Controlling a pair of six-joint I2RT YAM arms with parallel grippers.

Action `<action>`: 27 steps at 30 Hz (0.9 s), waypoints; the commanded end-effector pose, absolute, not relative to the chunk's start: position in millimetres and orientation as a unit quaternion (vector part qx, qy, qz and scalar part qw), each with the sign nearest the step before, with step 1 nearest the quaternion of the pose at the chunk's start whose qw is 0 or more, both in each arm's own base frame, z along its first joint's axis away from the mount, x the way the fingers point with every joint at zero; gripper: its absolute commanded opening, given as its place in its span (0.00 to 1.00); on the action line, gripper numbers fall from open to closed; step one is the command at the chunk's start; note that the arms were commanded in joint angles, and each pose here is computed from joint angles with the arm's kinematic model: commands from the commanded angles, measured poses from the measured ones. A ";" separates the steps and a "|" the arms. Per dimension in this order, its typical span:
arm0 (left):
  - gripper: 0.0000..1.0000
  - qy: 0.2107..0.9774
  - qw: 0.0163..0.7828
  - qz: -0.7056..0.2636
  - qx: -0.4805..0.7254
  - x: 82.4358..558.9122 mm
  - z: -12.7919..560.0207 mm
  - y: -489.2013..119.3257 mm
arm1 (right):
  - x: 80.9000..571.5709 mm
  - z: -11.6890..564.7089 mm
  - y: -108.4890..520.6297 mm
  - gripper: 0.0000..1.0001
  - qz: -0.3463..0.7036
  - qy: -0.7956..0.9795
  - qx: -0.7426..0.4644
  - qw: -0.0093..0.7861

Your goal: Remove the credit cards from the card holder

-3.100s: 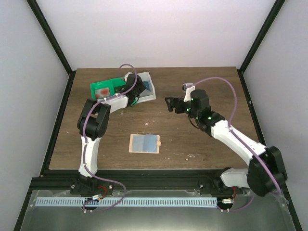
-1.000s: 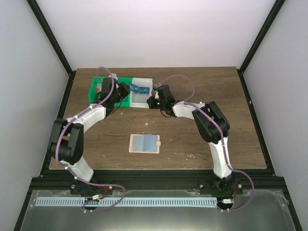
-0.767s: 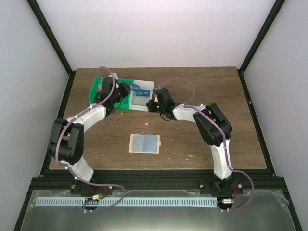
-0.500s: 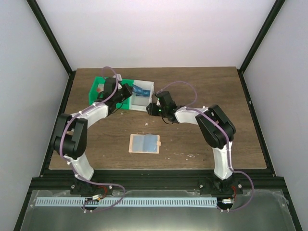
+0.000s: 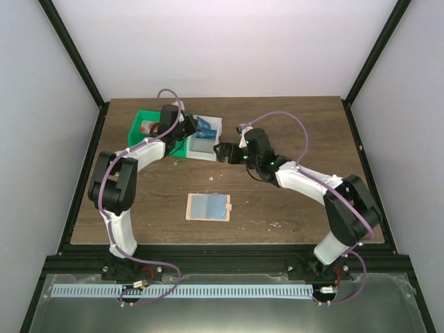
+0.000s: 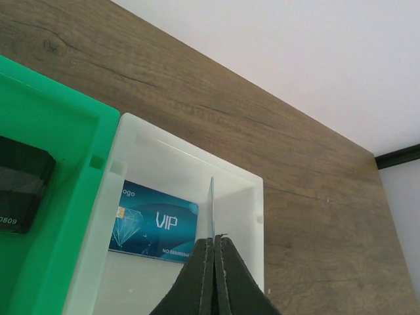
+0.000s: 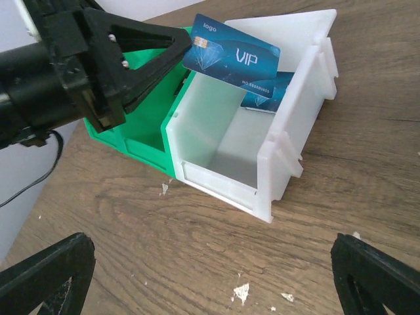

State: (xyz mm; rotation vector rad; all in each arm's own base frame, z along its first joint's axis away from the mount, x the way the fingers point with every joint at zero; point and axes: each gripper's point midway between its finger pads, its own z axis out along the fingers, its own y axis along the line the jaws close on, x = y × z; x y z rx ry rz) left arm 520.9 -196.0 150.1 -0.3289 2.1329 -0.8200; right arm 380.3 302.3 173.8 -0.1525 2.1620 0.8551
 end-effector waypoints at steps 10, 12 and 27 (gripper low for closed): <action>0.00 0.852 0.413 -0.296 -0.125 546.7 134.5 -214.5 | 385.8 183.3 256.2 1.00 0.309 0.847 -0.023 0.432; 0.00 0.857 0.409 -0.290 -0.122 548.8 127.8 -216.3 | 385.4 181.5 255.8 1.00 0.315 0.847 -0.023 0.427; 0.04 0.870 0.393 -0.279 -0.107 556.5 109.3 -223.4 | 389.0 198.9 252.1 1.00 0.325 0.838 -0.019 0.438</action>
